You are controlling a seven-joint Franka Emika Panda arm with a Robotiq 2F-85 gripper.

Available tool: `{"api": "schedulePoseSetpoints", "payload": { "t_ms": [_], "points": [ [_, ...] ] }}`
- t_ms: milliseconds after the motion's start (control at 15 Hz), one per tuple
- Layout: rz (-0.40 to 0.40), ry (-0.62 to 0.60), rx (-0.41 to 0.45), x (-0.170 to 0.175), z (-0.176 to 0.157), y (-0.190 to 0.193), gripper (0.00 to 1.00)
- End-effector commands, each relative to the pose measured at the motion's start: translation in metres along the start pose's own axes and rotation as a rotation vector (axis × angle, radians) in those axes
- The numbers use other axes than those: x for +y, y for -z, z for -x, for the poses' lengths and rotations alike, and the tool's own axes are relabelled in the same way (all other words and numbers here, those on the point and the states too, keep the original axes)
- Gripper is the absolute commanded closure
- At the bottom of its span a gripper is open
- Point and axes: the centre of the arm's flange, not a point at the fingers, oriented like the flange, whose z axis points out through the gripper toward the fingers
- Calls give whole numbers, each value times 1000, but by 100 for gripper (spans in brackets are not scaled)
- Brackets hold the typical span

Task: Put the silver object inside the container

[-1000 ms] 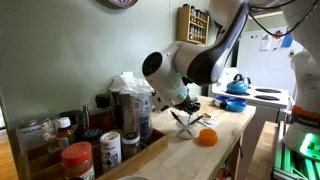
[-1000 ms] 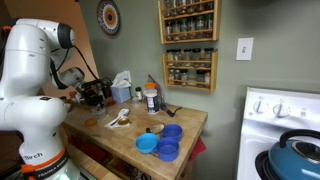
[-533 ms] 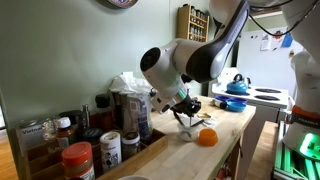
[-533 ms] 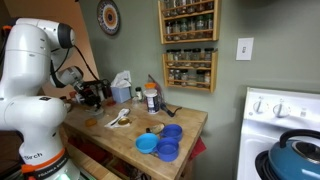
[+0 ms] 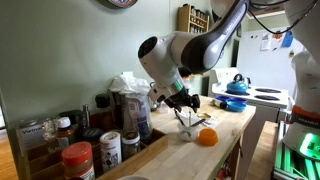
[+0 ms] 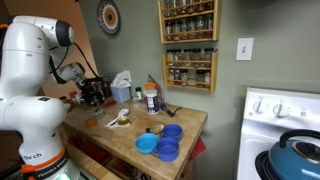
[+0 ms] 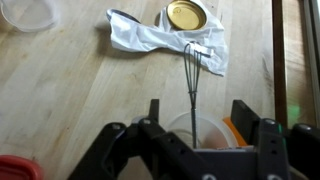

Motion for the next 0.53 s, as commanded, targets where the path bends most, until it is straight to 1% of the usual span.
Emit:
{"api": "schedulePoseSetpoints", "payload": {
  "t_ms": [0, 133, 267, 333, 400, 467],
  "points": [
    [28, -133, 91, -6, 49, 10, 0],
    [49, -190, 176, -8, 83, 16, 0],
    [119, -204, 282, -14, 111, 20, 0],
    [168, -166, 322, -21, 119, 23, 0],
    [111, -196, 252, 14, 93, 30, 0],
    [129, -202, 262, 12, 103, 32, 0]
  ]
}}
